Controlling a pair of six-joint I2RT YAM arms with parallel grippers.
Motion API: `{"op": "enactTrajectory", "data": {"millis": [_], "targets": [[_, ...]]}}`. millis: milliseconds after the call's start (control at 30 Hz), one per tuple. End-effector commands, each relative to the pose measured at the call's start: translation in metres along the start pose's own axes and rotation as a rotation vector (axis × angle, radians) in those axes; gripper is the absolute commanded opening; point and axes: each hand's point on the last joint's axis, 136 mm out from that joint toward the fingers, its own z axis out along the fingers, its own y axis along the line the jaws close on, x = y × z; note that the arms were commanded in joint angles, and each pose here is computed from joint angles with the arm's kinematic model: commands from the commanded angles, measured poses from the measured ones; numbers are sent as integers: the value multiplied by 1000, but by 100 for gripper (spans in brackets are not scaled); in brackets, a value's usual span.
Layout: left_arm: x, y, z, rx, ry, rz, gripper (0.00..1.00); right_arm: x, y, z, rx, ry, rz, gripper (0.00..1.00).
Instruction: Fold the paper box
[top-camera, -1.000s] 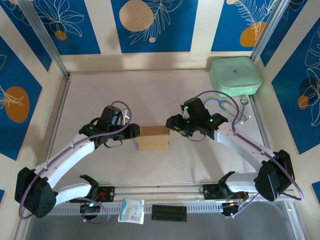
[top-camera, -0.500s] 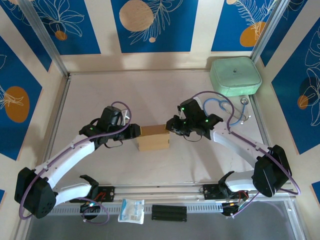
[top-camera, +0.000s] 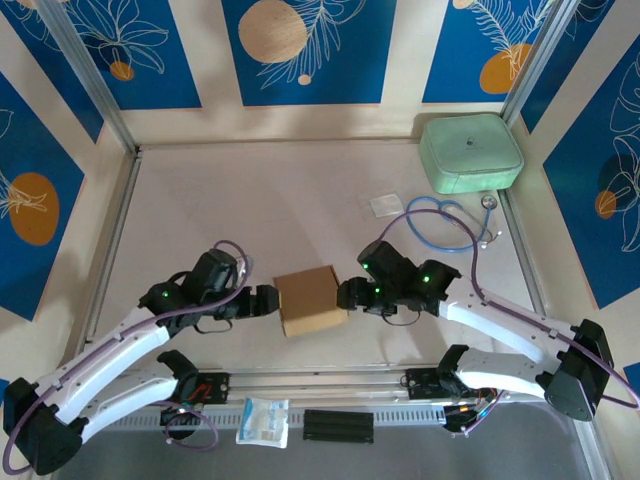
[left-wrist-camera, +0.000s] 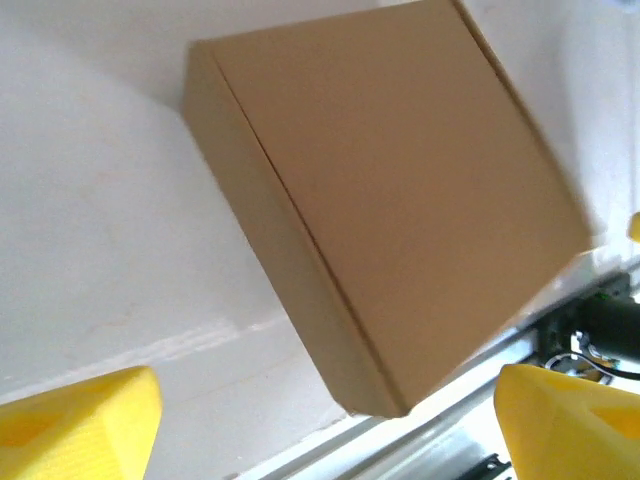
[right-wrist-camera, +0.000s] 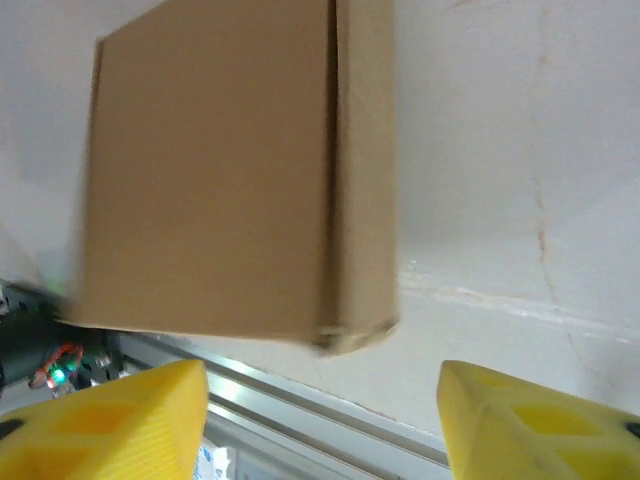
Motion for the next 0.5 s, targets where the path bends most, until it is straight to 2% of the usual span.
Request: {"op": "enactTrajectory", "data": {"millis": [0, 100, 200, 300, 367, 467], "targets": [[-5, 9, 6, -79, 12, 0, 89, -13, -8, 0, 8, -23, 40, 70], [1, 10, 34, -68, 89, -29, 92, -21, -12, 22, -8, -2, 77, 72], [2, 4, 55, -21, 128, -38, 95, -24, -9, 41, -22, 21, 29, 72], [7, -7, 74, 65, 167, -88, 94, -17, -4, 62, -30, 97, -21, 66], [10, -18, 84, 144, 184, -126, 86, -7, 1, 76, -27, 151, -39, 58], [8, -34, 94, 264, 176, -167, 69, -1, 12, 86, -15, 180, -61, 48]]}}
